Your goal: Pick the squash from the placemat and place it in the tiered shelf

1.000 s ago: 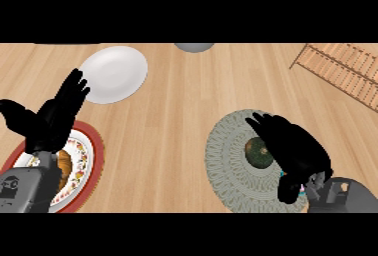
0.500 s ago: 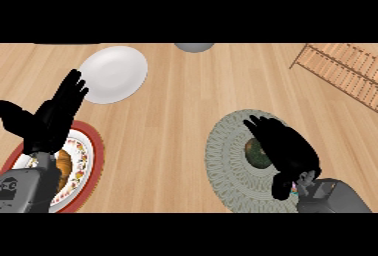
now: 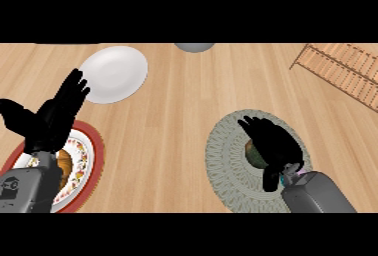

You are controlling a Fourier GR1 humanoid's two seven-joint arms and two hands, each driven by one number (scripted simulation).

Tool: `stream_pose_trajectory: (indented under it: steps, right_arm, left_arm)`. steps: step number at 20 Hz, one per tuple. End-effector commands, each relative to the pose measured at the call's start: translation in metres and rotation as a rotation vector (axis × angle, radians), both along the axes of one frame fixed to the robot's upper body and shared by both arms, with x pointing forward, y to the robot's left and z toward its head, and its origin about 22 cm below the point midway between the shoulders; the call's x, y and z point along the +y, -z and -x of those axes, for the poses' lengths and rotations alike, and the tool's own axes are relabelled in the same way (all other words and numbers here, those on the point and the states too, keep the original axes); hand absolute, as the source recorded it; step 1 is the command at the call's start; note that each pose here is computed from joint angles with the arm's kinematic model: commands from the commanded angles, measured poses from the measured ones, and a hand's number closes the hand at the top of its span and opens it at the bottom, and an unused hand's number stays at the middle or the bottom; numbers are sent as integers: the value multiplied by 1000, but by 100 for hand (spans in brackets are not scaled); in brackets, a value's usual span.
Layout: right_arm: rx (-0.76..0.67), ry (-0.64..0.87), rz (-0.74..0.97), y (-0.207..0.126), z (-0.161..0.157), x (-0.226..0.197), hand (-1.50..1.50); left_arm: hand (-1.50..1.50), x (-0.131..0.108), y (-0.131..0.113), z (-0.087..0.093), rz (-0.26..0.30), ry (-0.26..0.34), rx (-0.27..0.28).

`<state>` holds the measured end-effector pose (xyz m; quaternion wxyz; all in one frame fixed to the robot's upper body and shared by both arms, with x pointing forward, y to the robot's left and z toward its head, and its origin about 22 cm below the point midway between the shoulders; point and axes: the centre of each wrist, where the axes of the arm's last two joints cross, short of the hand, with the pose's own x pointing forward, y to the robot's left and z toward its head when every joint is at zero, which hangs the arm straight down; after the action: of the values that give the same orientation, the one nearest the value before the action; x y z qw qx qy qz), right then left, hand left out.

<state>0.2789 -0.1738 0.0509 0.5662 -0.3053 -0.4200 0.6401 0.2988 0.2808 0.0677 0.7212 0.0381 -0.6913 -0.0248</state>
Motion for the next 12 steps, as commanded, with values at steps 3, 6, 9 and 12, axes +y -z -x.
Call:
stream_pose_trajectory:
  steps: [3,6,9,12]
  right_arm:
    - [51,-13,12,16,-2,-4,150]
    - [39,-60,13,28,-6,13,150]
    - [-51,-129,44,36,-18,-5,150]
    - [-60,-191,-8,28,11,-11,150]
  left_arm:
    - [0,6,-2,-8,10,-5,-12]
    - [0,0,1,-6,-12,1,19]
    - [0,-7,10,3,-6,6,-14]
    - [0,-8,-16,5,-7,3,-1]
